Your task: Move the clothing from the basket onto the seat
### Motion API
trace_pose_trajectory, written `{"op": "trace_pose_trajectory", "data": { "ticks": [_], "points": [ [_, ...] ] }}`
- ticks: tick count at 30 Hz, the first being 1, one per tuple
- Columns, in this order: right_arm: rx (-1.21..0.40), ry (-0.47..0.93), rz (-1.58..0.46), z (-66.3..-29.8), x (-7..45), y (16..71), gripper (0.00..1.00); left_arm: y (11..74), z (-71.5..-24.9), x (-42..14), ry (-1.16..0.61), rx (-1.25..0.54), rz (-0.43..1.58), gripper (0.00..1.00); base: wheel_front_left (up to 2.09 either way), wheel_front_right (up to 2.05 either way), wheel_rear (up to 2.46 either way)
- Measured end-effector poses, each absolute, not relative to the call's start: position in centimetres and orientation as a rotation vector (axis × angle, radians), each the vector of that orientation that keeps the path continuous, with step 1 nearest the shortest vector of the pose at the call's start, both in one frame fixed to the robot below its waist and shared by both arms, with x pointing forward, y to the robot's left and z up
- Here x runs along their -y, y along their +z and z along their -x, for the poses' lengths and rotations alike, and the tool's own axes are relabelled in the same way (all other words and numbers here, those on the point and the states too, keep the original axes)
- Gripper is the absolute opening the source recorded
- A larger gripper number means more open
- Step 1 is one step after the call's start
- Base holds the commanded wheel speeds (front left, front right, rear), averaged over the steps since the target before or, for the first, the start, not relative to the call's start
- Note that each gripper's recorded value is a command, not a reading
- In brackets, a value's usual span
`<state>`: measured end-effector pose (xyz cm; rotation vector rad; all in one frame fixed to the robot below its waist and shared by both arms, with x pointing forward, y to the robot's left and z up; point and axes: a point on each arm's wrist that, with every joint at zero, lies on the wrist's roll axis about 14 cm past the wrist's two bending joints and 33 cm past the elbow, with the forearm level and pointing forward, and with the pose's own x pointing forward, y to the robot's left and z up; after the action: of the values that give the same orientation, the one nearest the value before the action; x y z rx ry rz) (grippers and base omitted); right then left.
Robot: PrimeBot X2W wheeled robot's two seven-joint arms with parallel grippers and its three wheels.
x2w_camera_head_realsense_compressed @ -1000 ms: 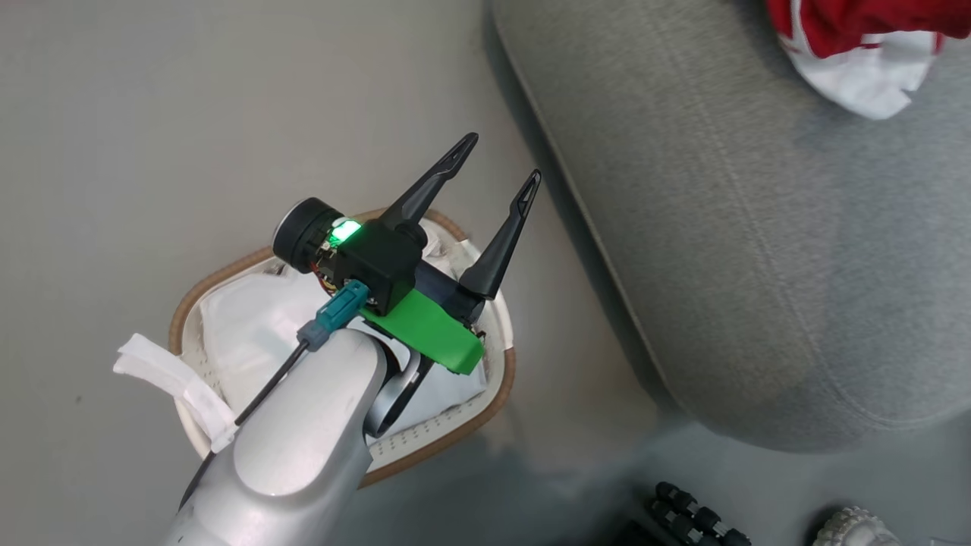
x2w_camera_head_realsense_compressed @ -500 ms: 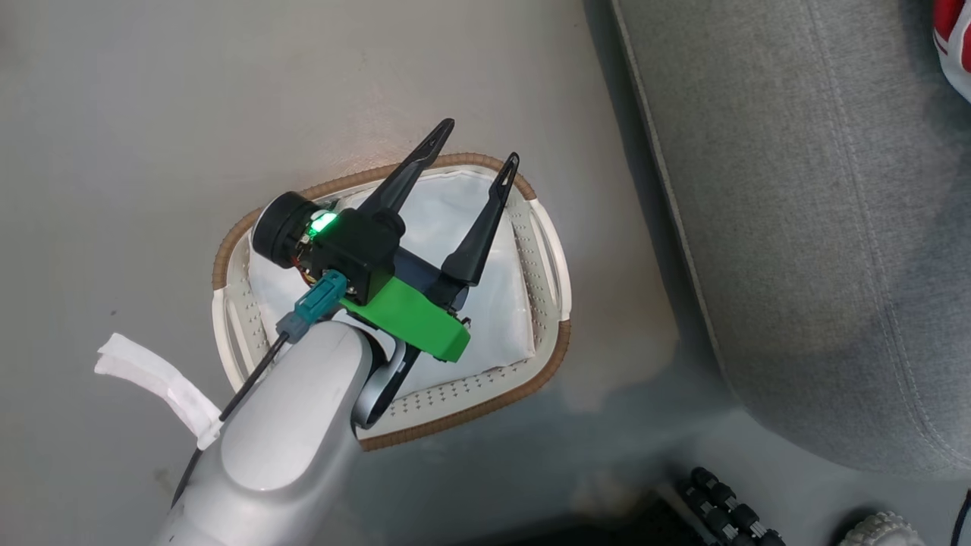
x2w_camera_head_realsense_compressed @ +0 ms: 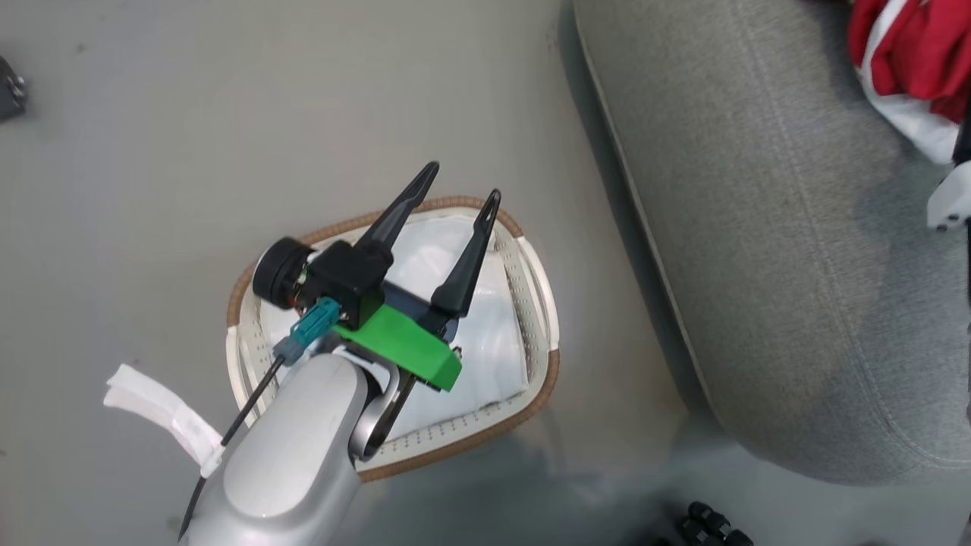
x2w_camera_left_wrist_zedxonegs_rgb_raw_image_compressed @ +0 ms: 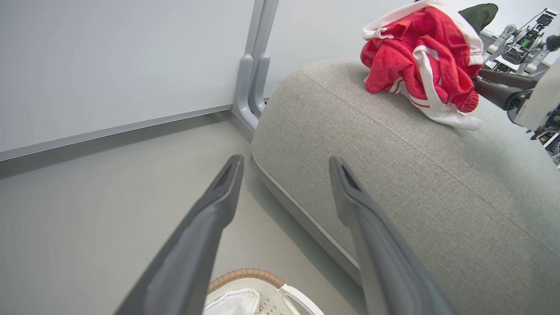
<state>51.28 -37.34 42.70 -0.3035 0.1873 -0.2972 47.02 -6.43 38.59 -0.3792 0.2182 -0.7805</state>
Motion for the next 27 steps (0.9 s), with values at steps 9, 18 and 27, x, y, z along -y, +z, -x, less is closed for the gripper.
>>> {"op": "trace_pose_trajectory", "data": {
  "ticks": [9, 18, 27],
  "points": [
    [-0.127, -0.255, 0.221, -47.4, 34.4, 45.0, 1.0, 41.0, -45.7, 4.3, -0.701, -0.201, 0.362, 1.0, 0.0, 0.0, 0.0],
    [-0.02, -0.132, 0.056, -46.9, 27.3, 47.3, 1.0, 41.4, -45.3, -1.9, -0.501, -0.189, 0.283, 1.0, 0.0, 0.0, 0.0],
    [0.034, 0.052, -0.015, -47.7, 19.7, 48.7, 1.0, 41.6, -44.4, -11.4, -0.217, -0.174, 0.22, 1.0, 0.0, 0.0, 0.0]
  ]
}}
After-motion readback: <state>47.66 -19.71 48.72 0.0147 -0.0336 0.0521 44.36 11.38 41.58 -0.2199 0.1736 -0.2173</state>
